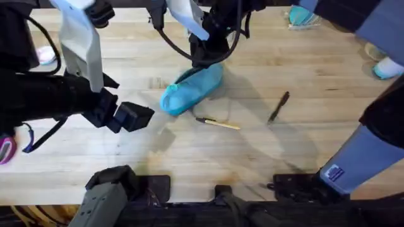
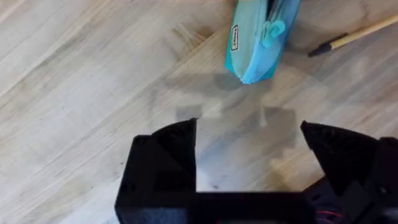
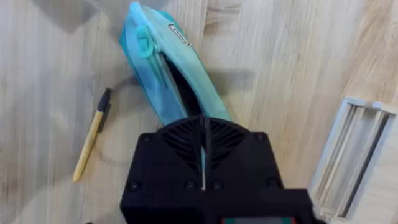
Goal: Unzip the bag, pick up the pens from the table one at a time and place them inside, then zip the bag closed.
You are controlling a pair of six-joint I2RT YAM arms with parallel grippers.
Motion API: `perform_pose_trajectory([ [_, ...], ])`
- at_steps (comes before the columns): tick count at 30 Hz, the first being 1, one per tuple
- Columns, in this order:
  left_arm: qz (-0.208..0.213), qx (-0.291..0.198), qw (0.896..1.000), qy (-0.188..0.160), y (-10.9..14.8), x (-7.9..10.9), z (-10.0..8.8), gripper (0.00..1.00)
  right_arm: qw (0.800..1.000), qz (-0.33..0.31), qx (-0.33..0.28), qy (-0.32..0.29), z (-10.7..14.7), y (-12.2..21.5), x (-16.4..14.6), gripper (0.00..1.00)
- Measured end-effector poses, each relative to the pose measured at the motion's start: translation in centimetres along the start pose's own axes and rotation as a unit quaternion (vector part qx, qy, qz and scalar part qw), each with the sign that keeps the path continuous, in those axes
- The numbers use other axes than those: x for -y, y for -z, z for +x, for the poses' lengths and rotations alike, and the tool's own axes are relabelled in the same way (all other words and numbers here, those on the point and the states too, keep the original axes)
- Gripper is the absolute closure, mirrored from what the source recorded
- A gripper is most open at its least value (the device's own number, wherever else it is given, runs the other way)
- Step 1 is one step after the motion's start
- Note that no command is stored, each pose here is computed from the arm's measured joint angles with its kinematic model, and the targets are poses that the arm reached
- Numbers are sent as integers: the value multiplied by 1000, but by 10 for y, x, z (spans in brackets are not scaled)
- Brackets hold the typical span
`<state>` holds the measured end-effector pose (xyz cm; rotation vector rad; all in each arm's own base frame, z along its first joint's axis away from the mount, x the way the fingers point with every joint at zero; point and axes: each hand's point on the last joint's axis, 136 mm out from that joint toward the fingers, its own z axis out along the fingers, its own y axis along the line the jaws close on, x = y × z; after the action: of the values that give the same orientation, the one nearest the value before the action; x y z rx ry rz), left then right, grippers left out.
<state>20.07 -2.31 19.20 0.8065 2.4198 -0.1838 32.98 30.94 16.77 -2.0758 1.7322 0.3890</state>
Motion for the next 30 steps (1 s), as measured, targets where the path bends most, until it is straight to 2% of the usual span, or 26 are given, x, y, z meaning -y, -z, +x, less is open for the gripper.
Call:
perform_pose_trajectory([
  [6, 0, 0, 1000, 0, 0, 0, 0, 8, 1000, -5, -2, -2, 2, -4, -1, 968],
  [9, 0, 0, 1000, 0, 0, 0, 0, 7, 999, -31, -17, -14, 13, -24, -4, 968],
  [17, 0, 0, 1000, 0, 0, 0, 0, 7, 999, -44, -24, -21, 20, -35, -5, 968],
  [21, 0, 0, 1000, 0, 0, 0, 0, 8, 996, -71, -39, -33, 33, -60, -9, 969],
  [30, 0, 0, 1000, 0, 0, 0, 0, 7, 996, -76, -36, -36, 33, -60, -11, 968],
])
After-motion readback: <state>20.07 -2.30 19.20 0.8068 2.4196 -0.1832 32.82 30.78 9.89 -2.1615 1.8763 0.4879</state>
